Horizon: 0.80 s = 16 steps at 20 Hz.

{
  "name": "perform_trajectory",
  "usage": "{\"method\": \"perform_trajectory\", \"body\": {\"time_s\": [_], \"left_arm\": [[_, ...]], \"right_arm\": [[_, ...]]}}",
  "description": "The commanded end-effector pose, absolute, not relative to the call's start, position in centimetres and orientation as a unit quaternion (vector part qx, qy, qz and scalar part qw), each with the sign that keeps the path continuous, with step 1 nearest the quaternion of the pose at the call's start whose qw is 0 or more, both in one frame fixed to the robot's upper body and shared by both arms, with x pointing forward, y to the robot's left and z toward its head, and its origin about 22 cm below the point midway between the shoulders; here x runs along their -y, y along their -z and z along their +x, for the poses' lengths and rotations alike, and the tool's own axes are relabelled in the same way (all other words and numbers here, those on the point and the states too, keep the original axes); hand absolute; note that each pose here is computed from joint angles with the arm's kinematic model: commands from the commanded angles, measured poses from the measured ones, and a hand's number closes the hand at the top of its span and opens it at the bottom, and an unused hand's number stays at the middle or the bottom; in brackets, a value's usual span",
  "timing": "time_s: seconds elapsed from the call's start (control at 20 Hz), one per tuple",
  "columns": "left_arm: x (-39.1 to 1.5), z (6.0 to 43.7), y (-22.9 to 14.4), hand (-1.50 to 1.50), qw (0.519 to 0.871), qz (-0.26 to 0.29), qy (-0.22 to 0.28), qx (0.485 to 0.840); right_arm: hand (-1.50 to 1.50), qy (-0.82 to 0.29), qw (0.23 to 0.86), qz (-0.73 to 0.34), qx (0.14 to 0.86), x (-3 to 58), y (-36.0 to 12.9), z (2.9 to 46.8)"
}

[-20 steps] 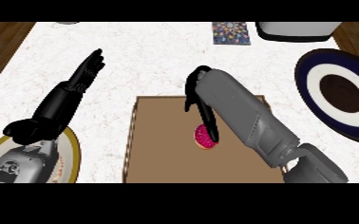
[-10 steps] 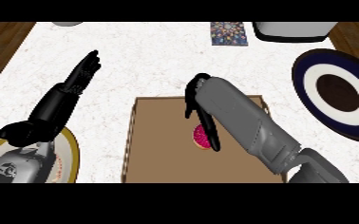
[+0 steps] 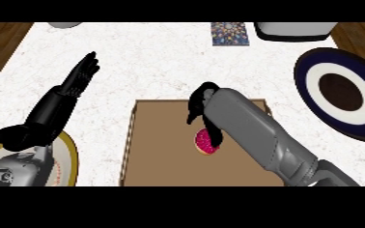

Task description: Pick the cupcake from the tray and place it in the plate

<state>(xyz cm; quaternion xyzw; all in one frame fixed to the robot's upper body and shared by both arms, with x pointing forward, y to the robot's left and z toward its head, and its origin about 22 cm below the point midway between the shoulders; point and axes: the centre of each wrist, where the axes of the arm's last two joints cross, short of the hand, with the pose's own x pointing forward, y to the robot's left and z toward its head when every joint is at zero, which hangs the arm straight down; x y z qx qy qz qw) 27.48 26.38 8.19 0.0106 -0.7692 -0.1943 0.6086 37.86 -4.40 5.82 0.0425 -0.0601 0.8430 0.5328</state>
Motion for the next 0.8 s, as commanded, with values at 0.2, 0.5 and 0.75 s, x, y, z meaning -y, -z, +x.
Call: {"method": "perform_trajectory", "body": {"time_s": [0.2, 0.5, 0.75], "left_arm": [[-28.4, 26.4, -6.0, 0.0, 0.654, 0.044, 0.157, 0.739], [-29.9, 25.4, -4.7, 0.0, 0.676, 0.07, 0.131, 0.722], [-30.9, 24.8, -5.0, 0.0, 0.67, 0.084, 0.124, 0.727]], "right_arm": [[1.5, -0.826, 0.465, -0.024, 0.317, 5.1, -15.2, 34.6], [1.5, -0.758, 0.433, -0.077, 0.482, 10.2, -21.6, 32.4], [1.5, -0.681, 0.398, -0.12, 0.603, 15.7, -25.7, 29.6]]}}
